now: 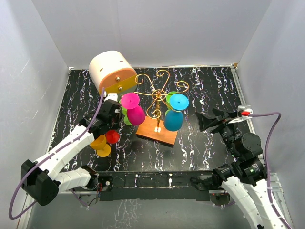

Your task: Place the wine glass upside down on the wine glass rack

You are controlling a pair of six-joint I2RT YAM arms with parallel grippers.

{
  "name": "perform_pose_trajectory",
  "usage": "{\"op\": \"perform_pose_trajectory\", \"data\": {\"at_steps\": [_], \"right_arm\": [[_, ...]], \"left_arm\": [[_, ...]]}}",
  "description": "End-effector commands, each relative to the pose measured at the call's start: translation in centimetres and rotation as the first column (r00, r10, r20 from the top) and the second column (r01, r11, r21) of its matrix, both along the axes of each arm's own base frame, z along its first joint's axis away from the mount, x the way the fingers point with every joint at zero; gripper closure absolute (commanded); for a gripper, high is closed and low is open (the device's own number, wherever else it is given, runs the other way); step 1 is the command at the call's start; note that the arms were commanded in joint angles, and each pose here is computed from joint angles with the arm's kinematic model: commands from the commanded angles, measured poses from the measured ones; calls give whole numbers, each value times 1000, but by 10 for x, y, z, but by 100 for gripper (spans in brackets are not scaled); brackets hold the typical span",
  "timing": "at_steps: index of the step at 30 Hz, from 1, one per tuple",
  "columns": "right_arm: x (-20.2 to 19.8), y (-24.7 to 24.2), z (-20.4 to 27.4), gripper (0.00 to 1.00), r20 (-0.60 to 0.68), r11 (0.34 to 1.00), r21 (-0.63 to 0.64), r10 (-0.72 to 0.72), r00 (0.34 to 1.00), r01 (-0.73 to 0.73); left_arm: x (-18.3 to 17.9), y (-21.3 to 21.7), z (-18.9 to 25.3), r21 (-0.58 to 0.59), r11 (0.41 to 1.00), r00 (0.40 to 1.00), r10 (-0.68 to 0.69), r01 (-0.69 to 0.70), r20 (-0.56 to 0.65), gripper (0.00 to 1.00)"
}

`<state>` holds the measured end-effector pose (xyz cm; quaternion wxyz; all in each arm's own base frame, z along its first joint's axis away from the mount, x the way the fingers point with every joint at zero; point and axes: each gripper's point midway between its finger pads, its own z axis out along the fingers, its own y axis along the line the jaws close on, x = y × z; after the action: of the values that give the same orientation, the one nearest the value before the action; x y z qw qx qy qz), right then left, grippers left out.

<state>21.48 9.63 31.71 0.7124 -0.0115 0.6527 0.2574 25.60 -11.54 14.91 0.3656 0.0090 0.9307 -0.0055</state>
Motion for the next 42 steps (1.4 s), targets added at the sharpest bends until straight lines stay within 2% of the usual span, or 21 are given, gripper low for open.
{"op": "perform_pose_trajectory", "data": {"at_steps": [1,9,15,20,25,29,32,35,37,42], "right_arm": [[-11,-5,37,8,56,997,71,-10,998,6],[-12,-10,53,9,47,991,134,-37,998,30],[-17,-11,81,11,49,972,233,-32,998,20],[-23,-6,110,11,87,945,326,9,996,-37],[-30,4,133,11,128,917,380,77,989,-121],[-34,13,153,11,167,881,430,137,976,-198],[-41,27,169,11,205,846,444,224,953,-295],[-49,45,180,9,247,808,421,335,909,-412],[-47,59,177,8,224,795,393,404,887,-461],[-53,68,180,10,259,751,387,469,844,-535]], "left_arm": [[7,11,19,51,999,999,1,-4,48,100],[14,27,85,81,996,981,18,-34,193,100],[8,55,168,40,987,926,134,-159,353,100],[-9,75,252,-97,976,831,218,-196,511,100],[-32,63,337,-317,948,739,227,-19,635,100],[-46,44,391,-435,884,664,223,171,713,100],[-50,22,423,-487,814,615,214,317,759,100],[-51,-10,444,-505,726,594,165,467,787,100],[-53,-33,456,-506,654,582,121,562,804,100],[-54,-66,468,-514,532,576,59,673,816,100]]}}
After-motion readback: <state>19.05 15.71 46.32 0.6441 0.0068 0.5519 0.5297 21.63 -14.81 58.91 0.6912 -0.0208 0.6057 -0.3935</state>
